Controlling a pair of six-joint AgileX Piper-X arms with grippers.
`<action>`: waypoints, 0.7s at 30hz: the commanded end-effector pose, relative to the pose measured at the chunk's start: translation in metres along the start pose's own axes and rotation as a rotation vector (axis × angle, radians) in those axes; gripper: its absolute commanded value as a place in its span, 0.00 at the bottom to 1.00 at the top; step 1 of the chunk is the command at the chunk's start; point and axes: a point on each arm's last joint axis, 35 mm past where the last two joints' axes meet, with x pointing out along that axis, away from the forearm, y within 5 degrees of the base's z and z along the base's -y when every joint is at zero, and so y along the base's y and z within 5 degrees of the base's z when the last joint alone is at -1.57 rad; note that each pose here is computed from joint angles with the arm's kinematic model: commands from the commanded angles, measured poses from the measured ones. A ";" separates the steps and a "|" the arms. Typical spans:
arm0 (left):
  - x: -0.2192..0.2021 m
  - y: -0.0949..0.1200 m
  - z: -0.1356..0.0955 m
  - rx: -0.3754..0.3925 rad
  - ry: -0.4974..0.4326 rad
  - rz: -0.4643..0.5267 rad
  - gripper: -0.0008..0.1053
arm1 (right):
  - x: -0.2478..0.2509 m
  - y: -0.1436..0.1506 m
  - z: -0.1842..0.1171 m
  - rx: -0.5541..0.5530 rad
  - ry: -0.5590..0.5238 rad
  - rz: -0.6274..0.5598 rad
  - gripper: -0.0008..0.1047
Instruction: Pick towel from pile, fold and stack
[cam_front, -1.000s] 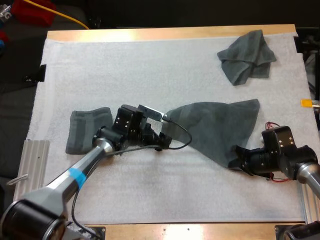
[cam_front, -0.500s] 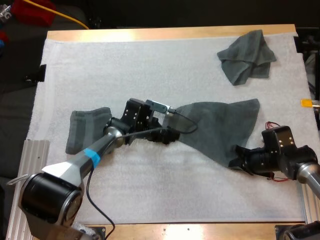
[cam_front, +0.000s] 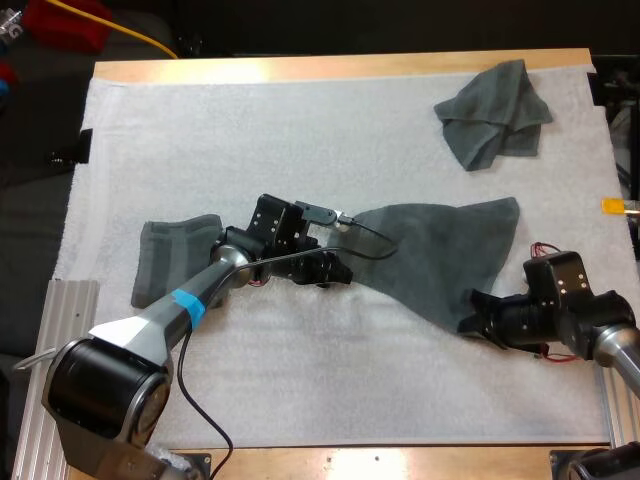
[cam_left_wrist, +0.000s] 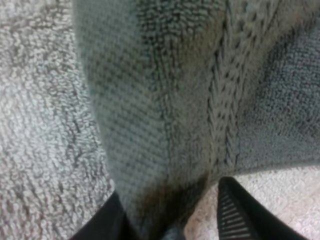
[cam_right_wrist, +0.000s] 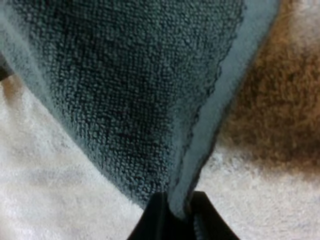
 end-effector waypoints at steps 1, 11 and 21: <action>0.000 -0.003 0.001 0.005 0.005 -0.010 0.27 | -0.001 0.001 0.001 -0.020 -0.018 0.004 0.01; -0.018 -0.012 0.000 0.056 -0.013 0.026 0.01 | -0.003 0.006 0.009 -0.047 -0.076 0.023 0.01; -0.087 -0.048 -0.005 0.203 -0.128 0.041 0.01 | -0.035 0.039 0.034 -0.128 -0.209 0.085 0.01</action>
